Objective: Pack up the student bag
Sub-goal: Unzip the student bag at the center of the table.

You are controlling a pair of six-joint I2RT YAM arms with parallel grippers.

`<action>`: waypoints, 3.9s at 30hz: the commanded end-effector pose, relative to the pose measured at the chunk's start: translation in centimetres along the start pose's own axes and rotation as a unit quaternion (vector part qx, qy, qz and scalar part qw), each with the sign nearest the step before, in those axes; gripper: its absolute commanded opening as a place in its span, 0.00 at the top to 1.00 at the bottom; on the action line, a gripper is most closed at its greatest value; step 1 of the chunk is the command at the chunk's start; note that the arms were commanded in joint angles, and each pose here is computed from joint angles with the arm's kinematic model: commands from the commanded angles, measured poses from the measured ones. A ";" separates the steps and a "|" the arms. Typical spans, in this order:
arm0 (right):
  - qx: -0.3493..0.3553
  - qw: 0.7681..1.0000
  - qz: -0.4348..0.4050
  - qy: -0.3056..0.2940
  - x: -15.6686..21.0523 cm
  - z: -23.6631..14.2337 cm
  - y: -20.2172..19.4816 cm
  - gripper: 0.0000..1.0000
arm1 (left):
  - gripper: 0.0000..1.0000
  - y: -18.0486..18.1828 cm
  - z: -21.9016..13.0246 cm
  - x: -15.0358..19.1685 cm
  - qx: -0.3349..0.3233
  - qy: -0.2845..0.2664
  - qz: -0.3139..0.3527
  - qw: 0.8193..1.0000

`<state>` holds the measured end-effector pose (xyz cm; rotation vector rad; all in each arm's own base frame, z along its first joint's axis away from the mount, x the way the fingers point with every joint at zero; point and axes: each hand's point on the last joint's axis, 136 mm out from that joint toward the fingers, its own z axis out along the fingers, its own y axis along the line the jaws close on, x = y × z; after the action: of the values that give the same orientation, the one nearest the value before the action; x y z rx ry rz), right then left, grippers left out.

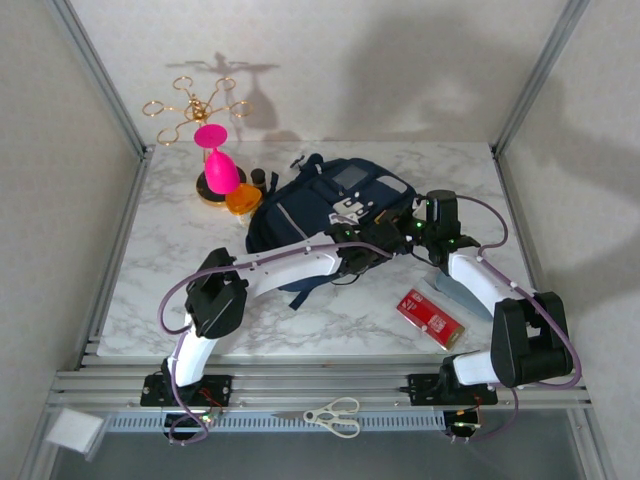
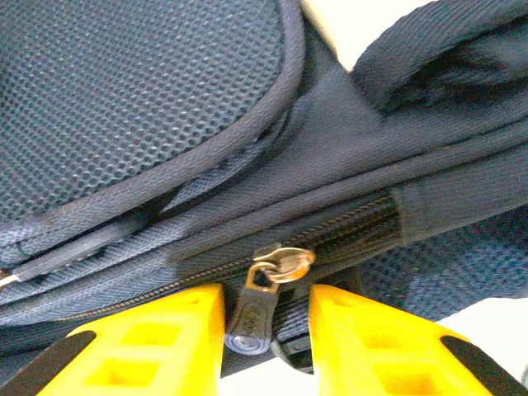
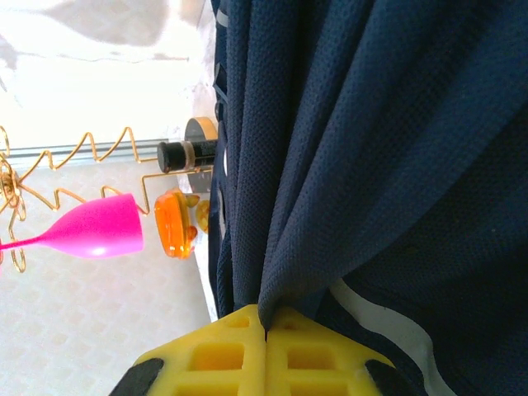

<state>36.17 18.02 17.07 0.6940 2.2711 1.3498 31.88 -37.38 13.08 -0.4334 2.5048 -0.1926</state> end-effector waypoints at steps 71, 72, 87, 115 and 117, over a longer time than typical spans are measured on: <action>0.062 0.998 0.003 0.025 3.9 4.3 -2.1 0.52 | 1.00 -1.3 -0.3 0.3 0.201 0.070 0.085 0.973; 0.065 0.998 0.003 0.023 4.1 4.4 -2.5 0.55 | 1.00 -1.4 -0.2 0.2 0.202 0.070 0.083 0.973; 0.033 0.998 -0.051 0.008 -2.9 -2.9 -0.7 1.00 | 1.00 9.0 0.1 -3.7 0.037 0.026 0.101 0.994; 0.060 0.984 0.051 -0.158 1.1 4.3 0.4 0.50 | 1.00 3.1 1.8 -3.5 0.187 0.040 0.127 0.973; 0.068 0.984 0.040 -0.160 0.8 4.6 0.7 0.65 | 1.00 3.9 2.1 -3.9 0.168 0.033 0.130 0.977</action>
<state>35.57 22.24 13.02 0.9369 2.2481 1.0512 34.80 -32.20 11.32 0.0013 2.5500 -0.5210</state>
